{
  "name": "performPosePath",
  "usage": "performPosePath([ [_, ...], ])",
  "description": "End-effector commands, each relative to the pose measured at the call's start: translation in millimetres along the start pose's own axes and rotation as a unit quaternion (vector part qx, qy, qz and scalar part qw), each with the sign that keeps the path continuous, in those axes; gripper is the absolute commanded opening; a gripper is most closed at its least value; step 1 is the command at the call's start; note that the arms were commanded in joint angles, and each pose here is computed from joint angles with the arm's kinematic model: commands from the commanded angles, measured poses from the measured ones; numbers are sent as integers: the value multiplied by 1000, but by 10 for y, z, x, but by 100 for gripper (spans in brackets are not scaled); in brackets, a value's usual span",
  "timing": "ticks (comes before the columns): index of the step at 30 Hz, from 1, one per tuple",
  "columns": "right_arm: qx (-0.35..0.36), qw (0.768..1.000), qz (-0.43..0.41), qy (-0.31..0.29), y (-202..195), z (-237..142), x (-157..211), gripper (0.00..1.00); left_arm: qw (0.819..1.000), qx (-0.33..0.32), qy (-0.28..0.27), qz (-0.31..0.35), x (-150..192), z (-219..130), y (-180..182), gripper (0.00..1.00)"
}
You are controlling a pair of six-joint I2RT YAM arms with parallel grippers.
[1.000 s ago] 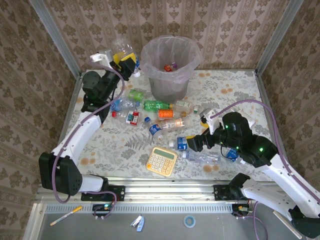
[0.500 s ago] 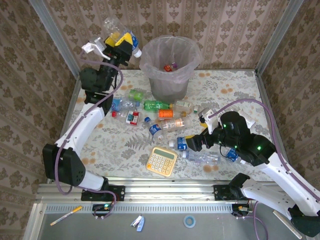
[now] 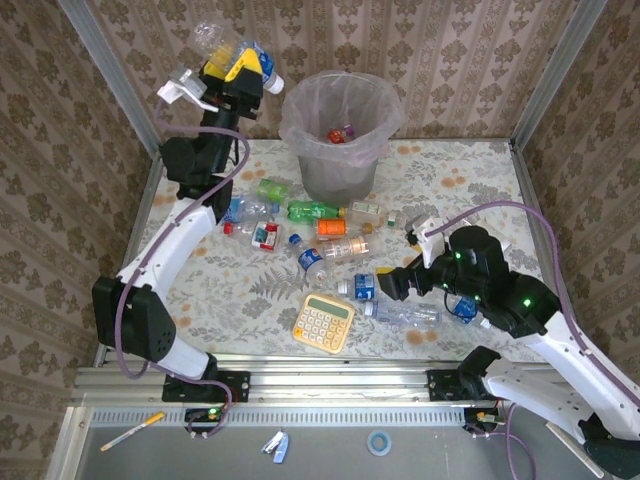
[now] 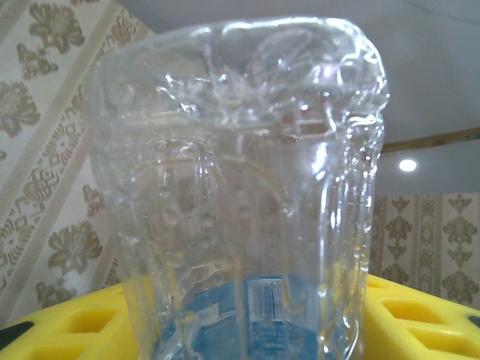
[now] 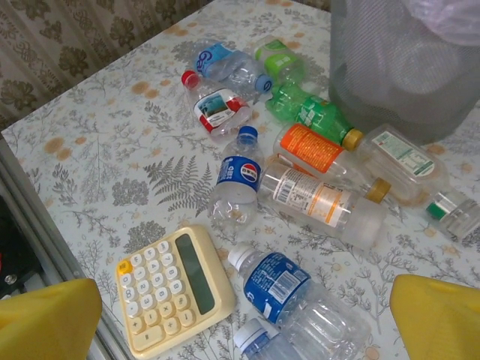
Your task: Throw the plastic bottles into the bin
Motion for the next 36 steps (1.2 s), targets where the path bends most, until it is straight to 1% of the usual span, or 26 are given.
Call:
performPosePath([
  [1,10,999,-15,-49,1,-145,-168,100,998,9,-60,2,-231,-29,-62,58],
  [7,27,997,-17,-68,-50,-231,-168,100,996,1,-89,9,-303,-99,-66,59],
  [13,22,997,-20,-73,-39,-245,-157,100,995,5,-100,14,-391,-100,-120,59],
  [17,20,997,-20,-74,-34,-238,-160,100,995,9,-102,21,-387,-69,-133,60],
  [23,19,997,-21,-74,-31,-240,-156,100,995,17,-97,19,-312,-9,-140,60],
  [29,19,996,-23,-79,-32,-267,-157,100,995,29,-78,57,-193,49,-283,61],
  [36,21,996,-25,-78,-36,-255,-158,100,996,30,-61,57,-36,132,-256,61],
])
Point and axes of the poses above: each hand's point on the last joint's axis, 136 mm out from that joint toward the fingers, its own z axis out along the fingers, its own y axis along the line the jaws close on, x = y × z, the point moved 3 cm from there along -z, back along the fingers, and after that the axes turned 8 degrees about z, right-handed, at the moved point
